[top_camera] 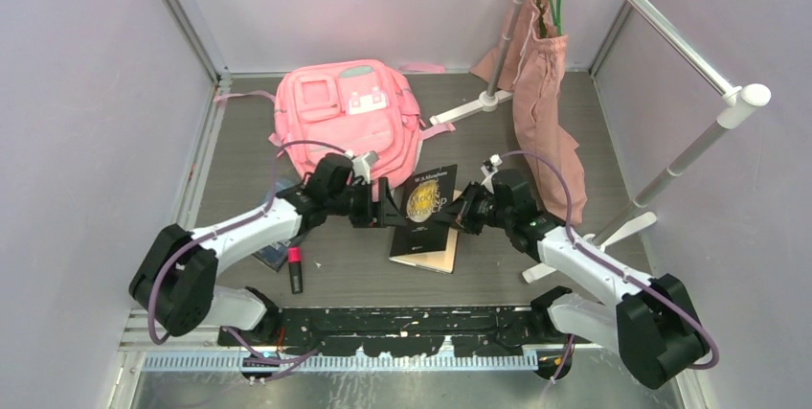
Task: Pack the student bag
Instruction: Pick up the book from the center of the board.
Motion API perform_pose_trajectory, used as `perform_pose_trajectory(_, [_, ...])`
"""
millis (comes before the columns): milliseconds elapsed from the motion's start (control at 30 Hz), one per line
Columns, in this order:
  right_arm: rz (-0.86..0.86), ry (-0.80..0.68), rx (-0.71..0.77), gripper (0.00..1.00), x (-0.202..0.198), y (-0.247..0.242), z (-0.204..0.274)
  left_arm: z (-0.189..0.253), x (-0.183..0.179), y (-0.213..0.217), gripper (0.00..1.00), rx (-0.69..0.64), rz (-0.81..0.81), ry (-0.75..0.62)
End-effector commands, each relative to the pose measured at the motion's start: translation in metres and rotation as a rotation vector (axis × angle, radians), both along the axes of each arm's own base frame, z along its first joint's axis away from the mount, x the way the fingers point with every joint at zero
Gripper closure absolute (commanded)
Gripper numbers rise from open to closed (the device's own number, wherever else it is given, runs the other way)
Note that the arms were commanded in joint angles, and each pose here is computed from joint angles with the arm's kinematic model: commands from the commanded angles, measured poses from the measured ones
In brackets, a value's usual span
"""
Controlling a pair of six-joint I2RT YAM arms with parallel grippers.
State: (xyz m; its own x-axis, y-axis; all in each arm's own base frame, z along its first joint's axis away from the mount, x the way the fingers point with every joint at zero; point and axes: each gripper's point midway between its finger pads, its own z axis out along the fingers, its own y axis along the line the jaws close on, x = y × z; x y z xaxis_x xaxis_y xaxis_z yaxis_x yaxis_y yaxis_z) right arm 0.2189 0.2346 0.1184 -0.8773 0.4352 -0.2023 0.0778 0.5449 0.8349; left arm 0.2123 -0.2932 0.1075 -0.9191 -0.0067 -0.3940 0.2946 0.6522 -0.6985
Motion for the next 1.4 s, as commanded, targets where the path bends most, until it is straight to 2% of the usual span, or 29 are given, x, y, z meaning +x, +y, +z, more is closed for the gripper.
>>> perform_pose_trajectory(0, [0.099, -0.182, 0.185, 0.99, -0.003, 0.017, 0.06, 0.017, -0.007, 0.005, 0.31, -0.129, -0.038, 0.069])
perform_pose_trajectory(267, [0.199, -0.257, 0.318, 0.99, -0.026, 0.022, 0.086, 0.012, -0.002, -0.001, 0.29, -0.258, -0.061, 0.18])
perform_pose_trajectory(400, [0.207, -0.289, 0.33, 0.99, -0.032, 0.019, 0.095, 0.008, 0.003, -0.009, 0.29, -0.31, -0.055, 0.207])
perform_pose_trajectory(633, [0.21, -0.254, 0.341, 0.99, -0.034, 0.021, 0.085, 0.004, 0.007, -0.015, 0.34, -0.363, -0.045, 0.234])
perform_pose_trajectory(733, [0.203, -0.219, 0.325, 0.99, -0.032, 0.021, 0.073, 0.013, 0.01, -0.018, 0.47, -0.405, -0.039, 0.222])
perform_pose_trajectory(767, [0.198, -0.202, 0.317, 0.99, -0.031, 0.021, 0.067, 0.018, 0.012, -0.019, 0.54, -0.422, -0.036, 0.216])
perform_pose_trajectory(833, [0.182, -0.15, 0.273, 0.99, -0.028, 0.02, 0.05, 0.03, 0.015, -0.022, 0.75, -0.455, -0.034, 0.198])
perform_pose_trajectory(900, [0.181, -0.091, 0.231, 0.99, -0.027, 0.02, 0.035, 0.041, 0.018, -0.023, 0.89, -0.471, -0.036, 0.18])
perform_pose_trajectory(933, [0.186, -0.072, 0.23, 0.95, -0.028, 0.021, 0.032, 0.047, 0.02, -0.023, 0.96, -0.477, -0.035, 0.166])
perform_pose_trajectory(967, [0.188, -0.064, 0.234, 0.76, -0.028, 0.021, 0.03, 0.052, 0.021, -0.024, 1.0, -0.48, -0.035, 0.153])
perform_pose_trajectory(1000, [0.181, -0.062, 0.239, 0.5, -0.028, 0.021, 0.03, 0.058, 0.022, -0.023, 1.0, -0.483, -0.029, 0.136])
perform_pose_trajectory(1100, [0.151, -0.072, 0.197, 0.03, -0.024, 0.017, 0.033, 0.075, 0.026, -0.022, 1.0, -0.462, -0.017, 0.098])
perform_pose_trajectory(1133, [0.133, -0.077, 0.174, 0.01, -0.022, 0.013, 0.035, 0.084, 0.029, -0.021, 1.0, -0.455, -0.012, 0.073])
perform_pose_trajectory(1367, [0.016, -0.175, 0.128, 0.0, -0.016, -0.008, 0.079, 0.161, 0.061, -0.004, 1.0, -0.372, 0.101, -0.163])
